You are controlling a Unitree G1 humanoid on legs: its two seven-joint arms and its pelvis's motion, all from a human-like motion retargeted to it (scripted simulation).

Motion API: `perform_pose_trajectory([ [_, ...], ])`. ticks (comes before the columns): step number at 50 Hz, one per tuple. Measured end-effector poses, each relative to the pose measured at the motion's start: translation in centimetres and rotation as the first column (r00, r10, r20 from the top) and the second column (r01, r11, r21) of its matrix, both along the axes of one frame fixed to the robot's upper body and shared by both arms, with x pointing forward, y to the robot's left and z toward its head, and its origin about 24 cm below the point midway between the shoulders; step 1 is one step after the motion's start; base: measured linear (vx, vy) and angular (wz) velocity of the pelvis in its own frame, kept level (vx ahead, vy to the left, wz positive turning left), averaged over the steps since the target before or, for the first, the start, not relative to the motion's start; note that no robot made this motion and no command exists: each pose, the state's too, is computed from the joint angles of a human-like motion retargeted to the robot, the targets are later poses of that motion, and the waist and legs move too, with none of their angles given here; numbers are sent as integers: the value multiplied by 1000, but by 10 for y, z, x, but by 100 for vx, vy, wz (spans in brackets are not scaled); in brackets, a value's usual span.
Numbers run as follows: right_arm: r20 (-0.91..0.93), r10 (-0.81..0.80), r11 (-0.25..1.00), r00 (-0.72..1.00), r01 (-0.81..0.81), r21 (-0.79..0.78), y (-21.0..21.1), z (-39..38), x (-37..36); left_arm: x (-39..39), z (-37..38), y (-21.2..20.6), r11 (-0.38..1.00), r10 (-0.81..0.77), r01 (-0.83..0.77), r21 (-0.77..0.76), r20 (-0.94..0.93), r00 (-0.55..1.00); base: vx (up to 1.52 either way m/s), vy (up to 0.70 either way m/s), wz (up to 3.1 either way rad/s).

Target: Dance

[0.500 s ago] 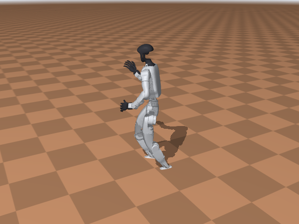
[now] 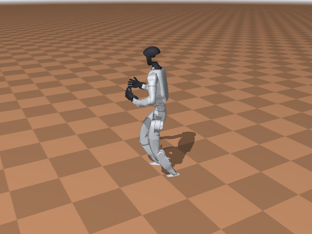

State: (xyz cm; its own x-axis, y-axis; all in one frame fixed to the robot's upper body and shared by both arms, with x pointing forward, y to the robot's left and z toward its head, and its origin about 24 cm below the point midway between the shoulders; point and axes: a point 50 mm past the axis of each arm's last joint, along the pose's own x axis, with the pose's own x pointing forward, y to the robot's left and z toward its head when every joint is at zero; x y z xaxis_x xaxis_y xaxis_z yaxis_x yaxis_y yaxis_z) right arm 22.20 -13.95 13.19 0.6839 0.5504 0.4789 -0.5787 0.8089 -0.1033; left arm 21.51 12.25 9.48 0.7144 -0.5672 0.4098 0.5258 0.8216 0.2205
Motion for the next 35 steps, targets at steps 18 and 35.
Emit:
perform_pose_trajectory([
  [18,93,-101,994,990,105,-32,-3,6,-3,0,1,-4,999,19,-20,32,31,999,0,0,0],
  [35,143,-101,990,985,114,-85,-2,8,-7,0,0,-5,996,85,-86,2,38,996,0,0,0],
])
